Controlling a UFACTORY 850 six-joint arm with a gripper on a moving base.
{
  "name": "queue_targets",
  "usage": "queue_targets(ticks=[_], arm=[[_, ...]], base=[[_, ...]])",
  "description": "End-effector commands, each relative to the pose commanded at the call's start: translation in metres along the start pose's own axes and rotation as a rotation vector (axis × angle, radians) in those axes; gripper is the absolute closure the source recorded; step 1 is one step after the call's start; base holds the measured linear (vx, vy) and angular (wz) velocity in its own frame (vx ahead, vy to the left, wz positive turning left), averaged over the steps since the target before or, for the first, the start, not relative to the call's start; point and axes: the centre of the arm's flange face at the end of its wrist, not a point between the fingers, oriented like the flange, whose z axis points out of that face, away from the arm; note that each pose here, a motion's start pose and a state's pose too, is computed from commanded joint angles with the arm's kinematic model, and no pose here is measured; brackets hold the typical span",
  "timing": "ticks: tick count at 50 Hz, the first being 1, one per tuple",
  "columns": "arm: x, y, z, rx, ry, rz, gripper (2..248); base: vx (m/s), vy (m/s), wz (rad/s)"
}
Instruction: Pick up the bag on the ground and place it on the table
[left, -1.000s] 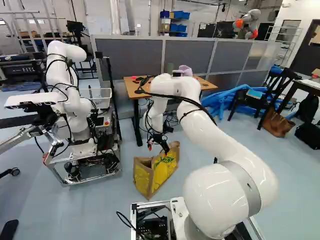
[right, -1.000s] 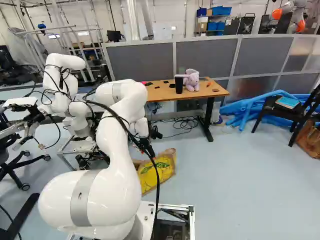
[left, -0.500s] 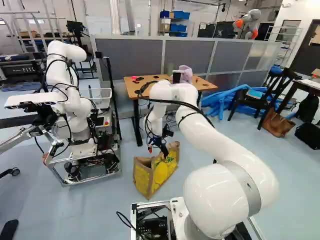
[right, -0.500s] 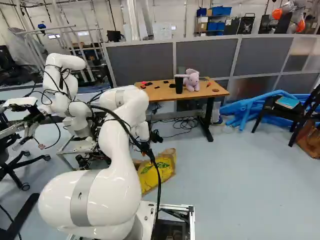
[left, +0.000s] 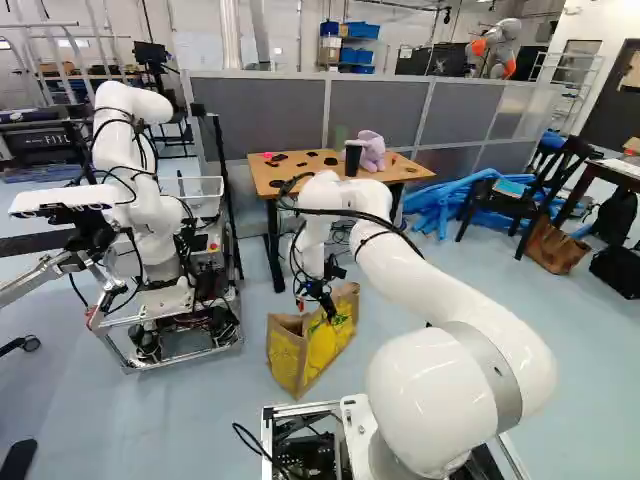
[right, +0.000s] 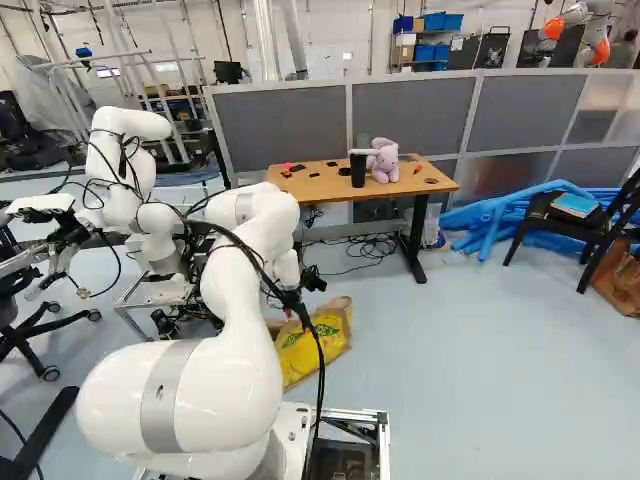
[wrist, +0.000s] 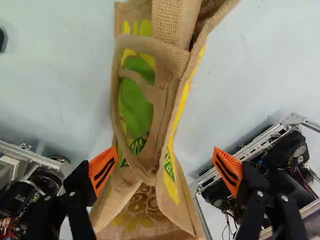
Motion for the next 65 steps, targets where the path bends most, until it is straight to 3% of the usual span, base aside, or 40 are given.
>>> queue_targets(ticks=[64,65], arm=[[0.009,-0.012,0.094,0.002,0.002,0.0,3],[0.009,-0.012,0.095,0.002,0.002,0.0,33]], base=[[0.0,0.0,0.0],[0.0,0.0,0.0]])
